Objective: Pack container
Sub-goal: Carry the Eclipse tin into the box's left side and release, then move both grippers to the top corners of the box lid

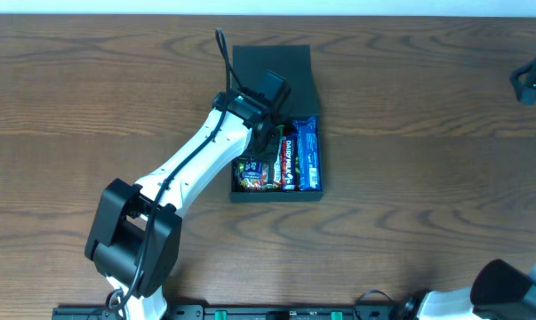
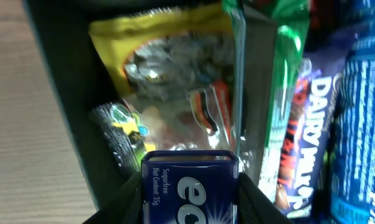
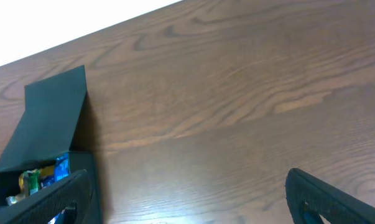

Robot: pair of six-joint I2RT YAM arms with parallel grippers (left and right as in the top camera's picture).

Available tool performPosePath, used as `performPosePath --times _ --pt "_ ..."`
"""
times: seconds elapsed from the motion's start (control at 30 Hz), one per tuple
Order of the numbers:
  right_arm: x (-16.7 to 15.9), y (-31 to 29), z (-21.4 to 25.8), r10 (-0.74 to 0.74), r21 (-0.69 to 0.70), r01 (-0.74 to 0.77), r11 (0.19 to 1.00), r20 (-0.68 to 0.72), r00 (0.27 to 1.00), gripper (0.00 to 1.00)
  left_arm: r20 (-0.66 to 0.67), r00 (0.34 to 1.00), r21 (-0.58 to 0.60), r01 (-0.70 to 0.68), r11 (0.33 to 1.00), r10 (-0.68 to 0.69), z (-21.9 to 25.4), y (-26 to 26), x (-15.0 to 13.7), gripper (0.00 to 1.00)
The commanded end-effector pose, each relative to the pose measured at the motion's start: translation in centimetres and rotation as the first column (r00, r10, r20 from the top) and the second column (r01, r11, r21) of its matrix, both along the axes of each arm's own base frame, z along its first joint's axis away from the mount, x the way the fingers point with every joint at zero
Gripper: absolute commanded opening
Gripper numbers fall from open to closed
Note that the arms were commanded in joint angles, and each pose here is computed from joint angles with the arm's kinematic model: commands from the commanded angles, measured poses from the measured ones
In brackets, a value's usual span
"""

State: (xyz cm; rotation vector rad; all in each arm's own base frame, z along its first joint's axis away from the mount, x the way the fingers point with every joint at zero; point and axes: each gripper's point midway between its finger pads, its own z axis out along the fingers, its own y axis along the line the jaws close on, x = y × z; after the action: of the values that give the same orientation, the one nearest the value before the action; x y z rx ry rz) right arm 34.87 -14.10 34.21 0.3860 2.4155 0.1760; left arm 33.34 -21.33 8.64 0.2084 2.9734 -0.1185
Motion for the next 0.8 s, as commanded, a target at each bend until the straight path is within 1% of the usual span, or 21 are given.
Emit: performPosePath --times 0.0,0.03,0.1,0.17,0.23,0.3,0.43,0.5,0.57,0.63,0.7,0.73,0.77 --pt "0.0 0.2 -0.1 0.015 -0.001 -0.015 1.000 -0.001 1.000 0.99 0.024 0.999 0.024 -0.026 0.999 0.025 0.2 0.6 0.4 0.09" --pt "0.0 0.2 -0.1 0.015 0.000 -0.015 1.000 -0.001 1.000 0.99 0.023 0.999 0.025 -0.026 0.999 0.025 0.1 0.5 0.4 0.20" --pt "0.0 0.2 -0.1 0.015 -0.001 -0.015 1.000 -0.001 1.000 0.99 0.021 0.999 0.025 -0.025 0.999 0.025 0.0 0.5 0.4 0.51" --pt "0.0 0.2 -0.1 0.015 -0.001 -0.015 1.000 -0.001 1.000 0.99 0.016 1.000 0.020 -0.024 1.000 0.023 0.0 0.4 0.3 0.59" --pt "0.0 0.2 -0.1 0.015 -0.001 -0.015 1.000 -0.001 1.000 0.99 0.014 1.000 0.020 -0.024 1.000 0.023 0.0 0.5 0.3 0.66" --pt "0.0 0.2 -0.1 0.015 -0.001 -0.015 1.000 0.000 1.000 0.99 0.008 1.000 0.012 -0.021 1.000 0.021 0.0 0.3 0.2 0.66" --pt "0.0 0.2 -0.1 0.015 -0.001 -0.015 1.000 -0.001 1.000 0.99 0.009 1.000 -0.017 -0.007 1.000 0.008 0.6 -0.3 0.2 0.61" --pt "0.0 0.2 -0.1 0.018 0.002 -0.018 1.000 0.002 1.000 0.99 0.051 0.998 -0.026 0.028 0.999 -0.026 2.0 -0.5 1.0 0.55" --pt "0.4 0.9 0.1 0.046 0.035 -0.047 0.998 0.024 0.999 0.99 0.144 0.989 -0.032 0.022 0.999 -0.017 4.8 -0.4 2.7 0.54" --pt "1.0 2.0 0.2 0.086 0.076 -0.089 0.993 0.048 0.995 1.00 0.237 0.971 -0.071 0.000 0.997 0.017 7.9 -0.2 4.5 0.54" --pt "1.8 3.0 -0.1 0.125 0.107 -0.131 0.986 0.057 0.990 0.99 0.311 0.948 -0.127 -0.025 0.992 0.064 10.4 0.3 6.5 0.47" --pt "2.3 3.5 -0.3 0.144 0.121 -0.151 0.981 0.059 0.988 0.99 0.346 0.933 -0.158 -0.044 0.986 0.097 11.6 1.0 7.8 0.42" --pt "2.8 4.1 -0.6 0.166 0.137 -0.173 0.975 0.060 0.984 0.95 0.365 0.922 -0.188 -0.060 0.980 0.127 12.3 1.7 8.8 0.36"
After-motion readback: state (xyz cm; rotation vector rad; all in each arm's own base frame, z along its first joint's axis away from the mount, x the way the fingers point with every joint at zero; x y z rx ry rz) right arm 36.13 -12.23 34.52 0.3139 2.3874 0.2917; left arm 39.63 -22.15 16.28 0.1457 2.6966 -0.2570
